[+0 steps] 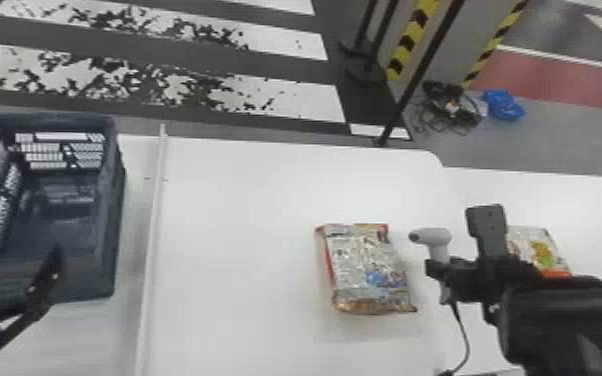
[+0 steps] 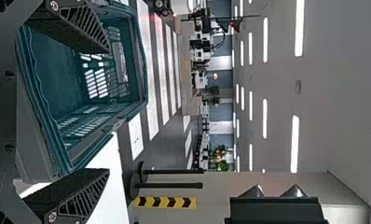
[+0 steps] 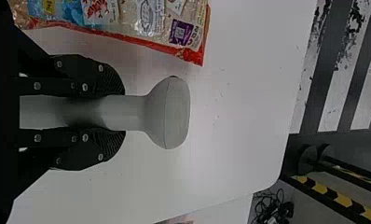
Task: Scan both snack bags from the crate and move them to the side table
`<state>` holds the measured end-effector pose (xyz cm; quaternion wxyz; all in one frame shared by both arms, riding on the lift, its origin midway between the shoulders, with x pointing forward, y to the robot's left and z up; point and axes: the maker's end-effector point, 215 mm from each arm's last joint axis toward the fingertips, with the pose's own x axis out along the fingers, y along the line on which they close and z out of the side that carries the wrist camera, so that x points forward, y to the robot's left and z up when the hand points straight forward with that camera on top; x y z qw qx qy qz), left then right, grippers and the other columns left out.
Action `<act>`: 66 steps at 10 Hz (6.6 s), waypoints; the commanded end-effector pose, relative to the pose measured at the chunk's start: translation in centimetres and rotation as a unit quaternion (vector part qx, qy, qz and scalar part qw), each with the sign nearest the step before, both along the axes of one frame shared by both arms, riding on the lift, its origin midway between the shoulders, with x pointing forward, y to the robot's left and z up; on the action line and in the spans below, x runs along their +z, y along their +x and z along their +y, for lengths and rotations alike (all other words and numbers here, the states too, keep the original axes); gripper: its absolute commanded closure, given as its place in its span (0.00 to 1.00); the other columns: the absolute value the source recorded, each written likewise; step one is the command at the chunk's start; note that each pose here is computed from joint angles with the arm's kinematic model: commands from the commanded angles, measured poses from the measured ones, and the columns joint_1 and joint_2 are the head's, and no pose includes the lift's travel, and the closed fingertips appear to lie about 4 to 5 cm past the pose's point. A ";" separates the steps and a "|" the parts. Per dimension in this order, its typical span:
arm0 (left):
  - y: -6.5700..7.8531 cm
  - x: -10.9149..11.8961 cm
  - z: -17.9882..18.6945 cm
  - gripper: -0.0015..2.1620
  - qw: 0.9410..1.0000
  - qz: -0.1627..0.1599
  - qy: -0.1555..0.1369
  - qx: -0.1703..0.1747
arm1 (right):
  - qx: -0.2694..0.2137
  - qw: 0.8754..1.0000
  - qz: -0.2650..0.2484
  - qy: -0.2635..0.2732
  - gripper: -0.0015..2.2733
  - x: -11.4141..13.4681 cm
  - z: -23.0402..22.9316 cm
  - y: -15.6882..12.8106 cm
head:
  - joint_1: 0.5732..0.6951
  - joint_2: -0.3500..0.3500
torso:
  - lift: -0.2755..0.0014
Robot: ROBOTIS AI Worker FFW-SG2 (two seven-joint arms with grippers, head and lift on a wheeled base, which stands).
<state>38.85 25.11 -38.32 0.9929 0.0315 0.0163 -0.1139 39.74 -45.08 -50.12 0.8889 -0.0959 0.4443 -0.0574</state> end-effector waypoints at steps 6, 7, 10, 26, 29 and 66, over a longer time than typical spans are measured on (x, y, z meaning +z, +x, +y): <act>0.1 -0.1 0.0 0.04 1.000 0.002 -0.001 -0.001 | -0.015 1.000 0.008 -0.015 0.99 -3.4 -3.8 1.2 | 1.00 0.04 | 0.72; 0.1 -0.2 0.0 0.04 1.000 0.002 -0.001 0.000 | -0.016 1.000 0.007 -0.018 0.99 -3.6 -3.9 1.2 | 1.00 0.04 | 0.72; 0.1 -0.2 -0.1 0.04 1.000 0.002 0.001 -0.002 | -0.018 1.000 0.006 -0.021 0.98 -3.7 -4.1 1.2 | 1.00 0.03 | 0.72; -0.1 -0.3 -0.1 0.04 1.000 0.004 0.001 -0.005 | -0.039 0.979 -0.030 0.199 0.07 0.8 1.7 -2.0 | 1.00 0.06 | 0.72; 0.0 -0.3 -0.1 0.04 1.000 0.003 0.001 -0.004 | -0.030 0.966 -0.003 0.256 0.07 -0.1 4.5 -2.5 | 1.00 0.13 | 0.72; -1.5 0.0 2.5 0.04 1.000 0.000 0.008 0.012 | -0.394 0.892 -0.210 0.070 0.64 -0.1 -31.5 -1.5 | 1.00 0.00 | 0.72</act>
